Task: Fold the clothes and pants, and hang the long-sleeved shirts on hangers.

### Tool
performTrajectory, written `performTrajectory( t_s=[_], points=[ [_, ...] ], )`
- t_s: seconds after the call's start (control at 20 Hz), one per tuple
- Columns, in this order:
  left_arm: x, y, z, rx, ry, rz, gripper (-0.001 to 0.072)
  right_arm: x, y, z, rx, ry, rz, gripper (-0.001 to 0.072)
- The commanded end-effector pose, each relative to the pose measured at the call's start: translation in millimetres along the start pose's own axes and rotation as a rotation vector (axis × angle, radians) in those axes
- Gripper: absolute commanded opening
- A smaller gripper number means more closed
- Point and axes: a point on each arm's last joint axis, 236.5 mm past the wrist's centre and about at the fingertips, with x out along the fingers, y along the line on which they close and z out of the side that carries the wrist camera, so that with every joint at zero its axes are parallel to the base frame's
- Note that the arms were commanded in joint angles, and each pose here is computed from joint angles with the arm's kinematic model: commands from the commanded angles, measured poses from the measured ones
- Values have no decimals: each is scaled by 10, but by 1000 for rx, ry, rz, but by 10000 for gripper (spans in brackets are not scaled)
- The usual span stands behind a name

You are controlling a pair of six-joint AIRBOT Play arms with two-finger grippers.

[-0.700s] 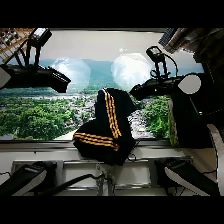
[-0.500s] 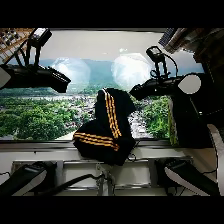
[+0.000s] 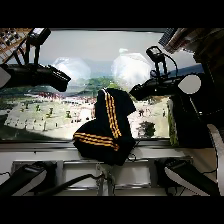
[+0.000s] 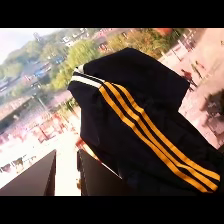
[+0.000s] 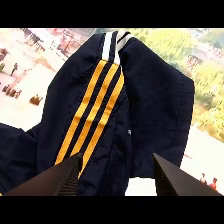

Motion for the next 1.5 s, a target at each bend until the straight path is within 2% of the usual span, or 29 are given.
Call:
performTrajectory(
  t_s=[0.0, 0.4, 0.55, 0.75, 0.95, 1.15, 1.25, 1.35, 1.45],
  points=[
    [3, 5, 22, 1, -9, 2, 158, 3, 3, 0, -1, 1, 1, 503],
    [1, -6, -12, -2, 5, -2, 158, 3, 4, -1, -1, 1, 1, 503],
    [-4, -34, -79, -73, 34, -12, 159, 3, 3, 0, -1, 1, 1, 503],
    [-2, -77, -208, -76, 87, -29, 159, 3, 6, 1, 0, 0, 2, 503],
    [198, -1, -440, -121, 126, -12, 159, -55, -141, 513, 5, -218, -60, 503],
    [650, 103, -964, -211, 181, 9, 163, -87, -164, 674, 10, -288, -71, 501],
    [883, 256, -1073, -243, 146, 48, 379, -19, -154, 617, 35, -260, -55, 502],
    [1119, 359, -1003, -286, 114, 44, 417, 159, -161, 375, 139, -172, -29, 503],
    [1446, 295, -902, -283, 118, -44, 441, 341, -193, 95, 252, -97, -20, 502]
  ],
)
